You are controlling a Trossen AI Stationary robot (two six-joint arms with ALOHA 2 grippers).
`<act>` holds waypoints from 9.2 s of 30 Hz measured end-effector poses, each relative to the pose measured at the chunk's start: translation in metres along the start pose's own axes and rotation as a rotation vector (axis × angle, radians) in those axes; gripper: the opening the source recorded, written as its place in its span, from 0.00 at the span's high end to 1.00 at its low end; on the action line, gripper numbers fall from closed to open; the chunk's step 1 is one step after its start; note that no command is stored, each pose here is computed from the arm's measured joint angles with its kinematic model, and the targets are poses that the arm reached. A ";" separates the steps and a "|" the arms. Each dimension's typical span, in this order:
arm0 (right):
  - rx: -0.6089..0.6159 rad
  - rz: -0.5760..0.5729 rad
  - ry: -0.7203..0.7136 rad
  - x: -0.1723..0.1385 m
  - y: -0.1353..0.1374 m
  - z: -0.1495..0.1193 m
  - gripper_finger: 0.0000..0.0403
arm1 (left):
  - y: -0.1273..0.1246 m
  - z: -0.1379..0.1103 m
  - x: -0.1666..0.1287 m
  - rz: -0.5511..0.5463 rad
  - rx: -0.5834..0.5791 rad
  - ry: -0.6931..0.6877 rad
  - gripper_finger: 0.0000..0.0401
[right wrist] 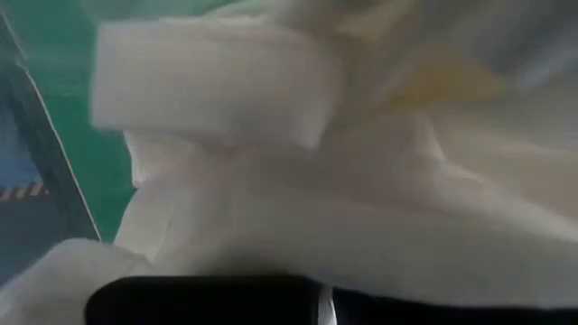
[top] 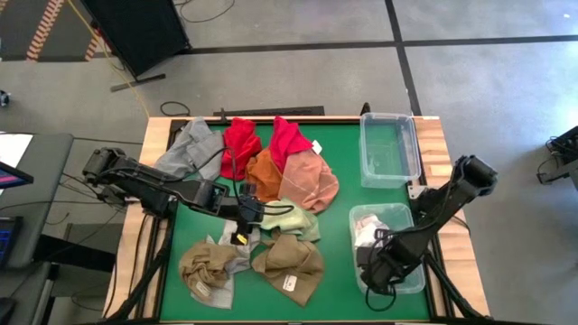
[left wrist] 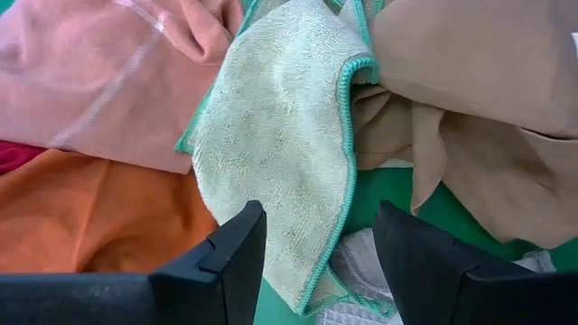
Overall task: Sort towels by color in basket
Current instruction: Put the white towel into the bottom transparent bin, then put the brown towel into the bottom transparent bin
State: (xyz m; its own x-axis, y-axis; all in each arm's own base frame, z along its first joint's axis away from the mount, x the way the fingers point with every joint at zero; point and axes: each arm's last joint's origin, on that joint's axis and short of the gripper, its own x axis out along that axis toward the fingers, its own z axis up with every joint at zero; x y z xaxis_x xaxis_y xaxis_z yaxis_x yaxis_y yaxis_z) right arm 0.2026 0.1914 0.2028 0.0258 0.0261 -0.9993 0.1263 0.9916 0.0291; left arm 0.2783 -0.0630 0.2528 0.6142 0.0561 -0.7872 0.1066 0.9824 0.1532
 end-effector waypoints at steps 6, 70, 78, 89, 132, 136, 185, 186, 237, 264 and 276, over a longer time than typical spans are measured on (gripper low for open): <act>0.022 0.036 -0.001 0.003 -0.003 0.002 0.92 | -0.001 0.000 0.000 -0.011 0.006 0.003 0.52; 0.190 0.027 -0.453 -0.085 -0.063 -0.021 0.71 | 0.004 -0.022 -0.007 0.052 0.037 0.209 0.52; 0.160 -0.122 -0.312 -0.047 -0.045 -0.006 0.71 | 0.002 -0.022 -0.008 0.042 0.024 0.214 0.52; 0.125 -0.251 -0.155 -0.006 -0.022 -0.007 0.71 | -0.004 -0.022 -0.009 0.030 0.037 0.209 0.52; 0.095 0.085 -0.665 -0.112 -0.060 -0.021 0.67 | -0.054 -0.035 -0.024 -0.206 0.071 0.296 0.52; 0.076 0.078 -0.718 -0.113 -0.061 -0.009 0.57 | -0.061 -0.034 -0.026 -0.227 0.068 0.264 0.52; -0.509 0.126 -0.729 0.081 0.018 0.158 0.35 | -0.086 -0.040 -0.036 -0.178 0.125 0.227 0.52; -0.511 0.120 -0.720 0.086 0.019 0.159 0.35 | -0.086 -0.040 -0.036 -0.176 0.125 0.225 0.52; 0.037 0.112 -0.686 -0.148 -0.057 -0.039 0.91 | -0.086 -0.035 -0.035 -0.129 0.179 0.153 0.52; 0.105 0.123 -0.019 0.024 -0.031 0.003 0.89 | -0.081 -0.028 -0.032 -0.126 0.170 0.109 0.52; 0.149 0.170 -0.030 0.013 -0.036 0.001 0.83 | -0.081 -0.029 -0.031 -0.126 0.175 0.111 0.52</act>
State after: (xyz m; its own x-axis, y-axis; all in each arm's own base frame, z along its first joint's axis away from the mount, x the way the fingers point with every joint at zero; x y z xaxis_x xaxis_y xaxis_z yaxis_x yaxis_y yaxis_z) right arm 0.1996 0.1556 0.1886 0.0886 0.1847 -0.9788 0.2622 0.9437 0.2018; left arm 0.2280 -0.1395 0.2481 0.4983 -0.0365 -0.8662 0.3169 0.9377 0.1428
